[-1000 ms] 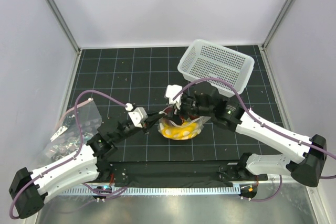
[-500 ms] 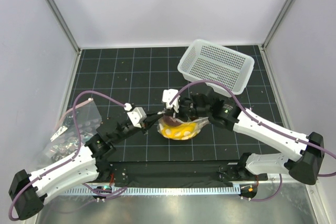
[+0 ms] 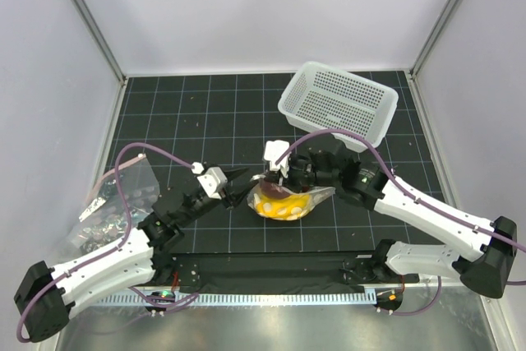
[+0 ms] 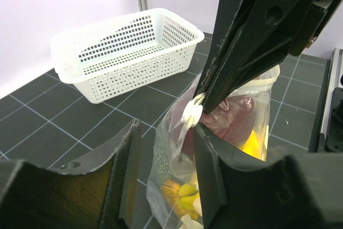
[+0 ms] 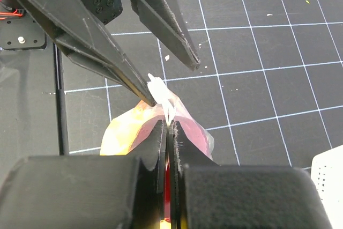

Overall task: Place the food in the zip-top bag and seal the zipper
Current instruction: Zip the zipper food storage bag at the center of the board.

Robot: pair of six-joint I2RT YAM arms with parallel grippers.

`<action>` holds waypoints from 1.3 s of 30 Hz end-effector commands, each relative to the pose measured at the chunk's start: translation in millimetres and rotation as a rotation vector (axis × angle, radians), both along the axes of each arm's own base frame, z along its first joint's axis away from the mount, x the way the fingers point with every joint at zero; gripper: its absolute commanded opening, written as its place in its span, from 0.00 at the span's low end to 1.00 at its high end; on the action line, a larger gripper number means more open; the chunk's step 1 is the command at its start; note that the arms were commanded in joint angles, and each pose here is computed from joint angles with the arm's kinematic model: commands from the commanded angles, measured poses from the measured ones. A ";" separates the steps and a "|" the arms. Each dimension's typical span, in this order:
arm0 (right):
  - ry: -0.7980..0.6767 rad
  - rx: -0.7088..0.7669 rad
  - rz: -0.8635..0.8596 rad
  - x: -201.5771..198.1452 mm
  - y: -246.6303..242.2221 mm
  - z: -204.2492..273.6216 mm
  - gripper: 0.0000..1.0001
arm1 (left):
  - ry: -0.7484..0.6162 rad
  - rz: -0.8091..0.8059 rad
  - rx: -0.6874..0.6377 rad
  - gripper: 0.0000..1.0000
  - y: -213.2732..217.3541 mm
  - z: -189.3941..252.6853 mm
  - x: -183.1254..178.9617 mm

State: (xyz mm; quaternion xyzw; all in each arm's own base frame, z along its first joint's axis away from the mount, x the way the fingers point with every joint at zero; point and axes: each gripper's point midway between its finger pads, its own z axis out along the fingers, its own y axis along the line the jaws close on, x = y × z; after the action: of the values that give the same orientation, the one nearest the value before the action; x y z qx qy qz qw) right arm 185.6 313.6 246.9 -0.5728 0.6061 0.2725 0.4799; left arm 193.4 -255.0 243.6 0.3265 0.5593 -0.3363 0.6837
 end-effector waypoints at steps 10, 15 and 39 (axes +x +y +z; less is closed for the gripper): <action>-0.025 0.093 0.026 -4.4 4.7 26.2 0.01 | -0.057 -0.066 -0.022 0.42 -10.2 18.5 -5.6; -0.027 0.111 0.024 -5.1 3.4 29.2 0.01 | -0.033 -0.080 0.009 0.45 -16.3 10.4 -3.4; -0.128 0.198 0.195 -27.5 12.2 25.6 0.52 | -0.016 -0.180 -0.007 0.00 -20.8 23.1 -23.1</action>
State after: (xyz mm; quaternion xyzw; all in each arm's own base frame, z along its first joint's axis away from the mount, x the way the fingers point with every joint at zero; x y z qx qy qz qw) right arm 162.0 319.4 244.5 -0.5920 0.5474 0.3308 0.4904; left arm 177.9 -270.4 230.4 0.3746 0.5616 -0.3674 0.6397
